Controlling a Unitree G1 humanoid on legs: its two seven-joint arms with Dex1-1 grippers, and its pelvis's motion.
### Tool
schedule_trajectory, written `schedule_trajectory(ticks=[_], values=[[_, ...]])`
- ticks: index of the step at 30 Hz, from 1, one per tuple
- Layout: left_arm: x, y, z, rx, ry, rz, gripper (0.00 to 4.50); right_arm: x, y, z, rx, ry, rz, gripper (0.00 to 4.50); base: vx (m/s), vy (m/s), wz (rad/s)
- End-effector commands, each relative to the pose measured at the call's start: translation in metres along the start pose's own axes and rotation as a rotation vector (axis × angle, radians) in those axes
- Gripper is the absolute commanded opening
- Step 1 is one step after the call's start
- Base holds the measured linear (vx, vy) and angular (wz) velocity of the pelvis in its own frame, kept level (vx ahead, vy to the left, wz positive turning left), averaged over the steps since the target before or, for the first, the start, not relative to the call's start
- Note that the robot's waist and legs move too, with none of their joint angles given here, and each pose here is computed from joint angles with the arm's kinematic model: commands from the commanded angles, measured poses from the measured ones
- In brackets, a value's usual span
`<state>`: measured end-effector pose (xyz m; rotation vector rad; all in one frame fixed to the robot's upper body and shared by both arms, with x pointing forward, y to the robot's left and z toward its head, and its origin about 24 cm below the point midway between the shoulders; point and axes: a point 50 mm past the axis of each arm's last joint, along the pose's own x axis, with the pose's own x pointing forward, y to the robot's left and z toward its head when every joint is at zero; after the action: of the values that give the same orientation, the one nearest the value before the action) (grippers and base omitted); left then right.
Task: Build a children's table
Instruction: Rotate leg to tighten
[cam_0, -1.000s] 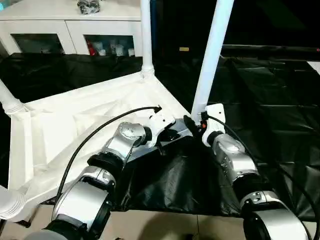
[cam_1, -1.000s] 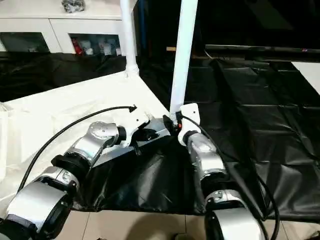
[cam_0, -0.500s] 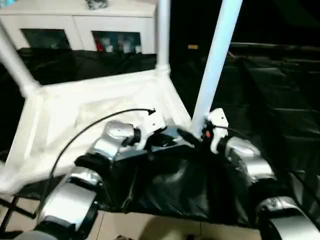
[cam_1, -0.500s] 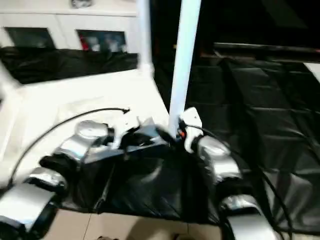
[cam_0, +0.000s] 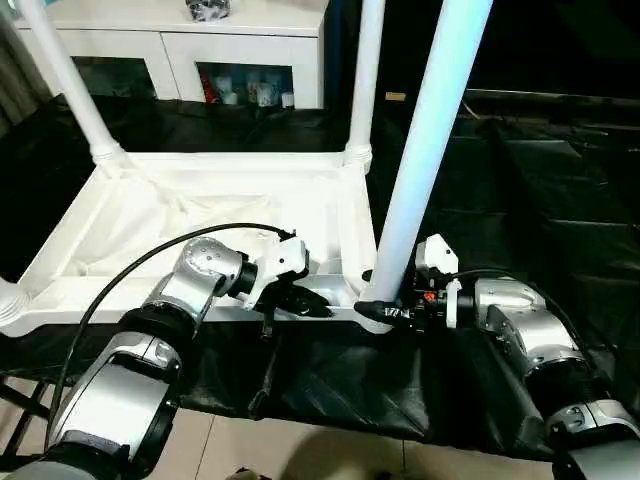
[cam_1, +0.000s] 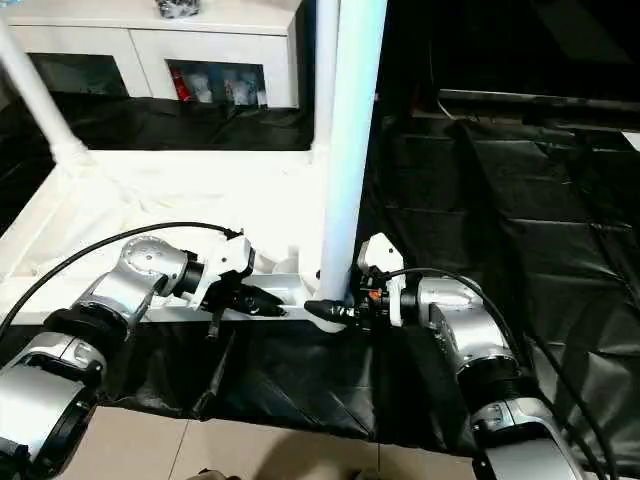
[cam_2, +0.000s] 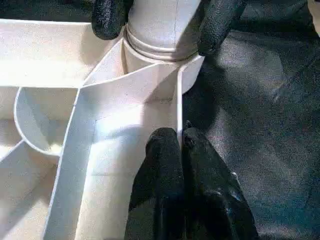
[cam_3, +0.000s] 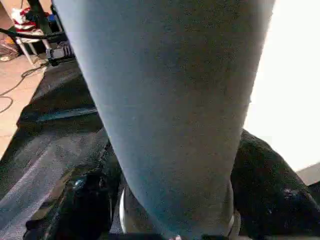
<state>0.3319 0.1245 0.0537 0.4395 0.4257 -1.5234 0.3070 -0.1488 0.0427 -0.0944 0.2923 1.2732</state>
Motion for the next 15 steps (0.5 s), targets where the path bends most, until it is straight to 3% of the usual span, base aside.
schedule_trajectory(ticks=[1,4,13,14,15], values=[[-0.005,0.004,0.003,0.016,0.008,0.024,0.0,0.005,0.008,-0.002,-0.009,0.023,0.078,2.73,0.0,0.0,0.0],[-0.006,0.003,0.003,0.014,0.006,0.013,0.0,0.006,0.009,-0.002,-0.005,0.026,0.094,2.44,0.0,0.0,0.0],[0.002,0.003,0.003,-0.002,0.004,0.051,0.0,0.011,0.009,-0.006,0.028,-0.015,-0.009,2.38,0.0,0.0,0.0],[0.006,0.006,0.003,-0.008,0.011,0.095,0.0,0.013,0.006,-0.008,0.054,-0.025,-0.073,2.37,0.0,0.0,0.0],[0.017,0.01,0.008,-0.038,-0.002,0.18,0.0,0.019,-0.002,-0.013,0.08,-0.034,-0.253,2.35,0.0,0.0,0.0]])
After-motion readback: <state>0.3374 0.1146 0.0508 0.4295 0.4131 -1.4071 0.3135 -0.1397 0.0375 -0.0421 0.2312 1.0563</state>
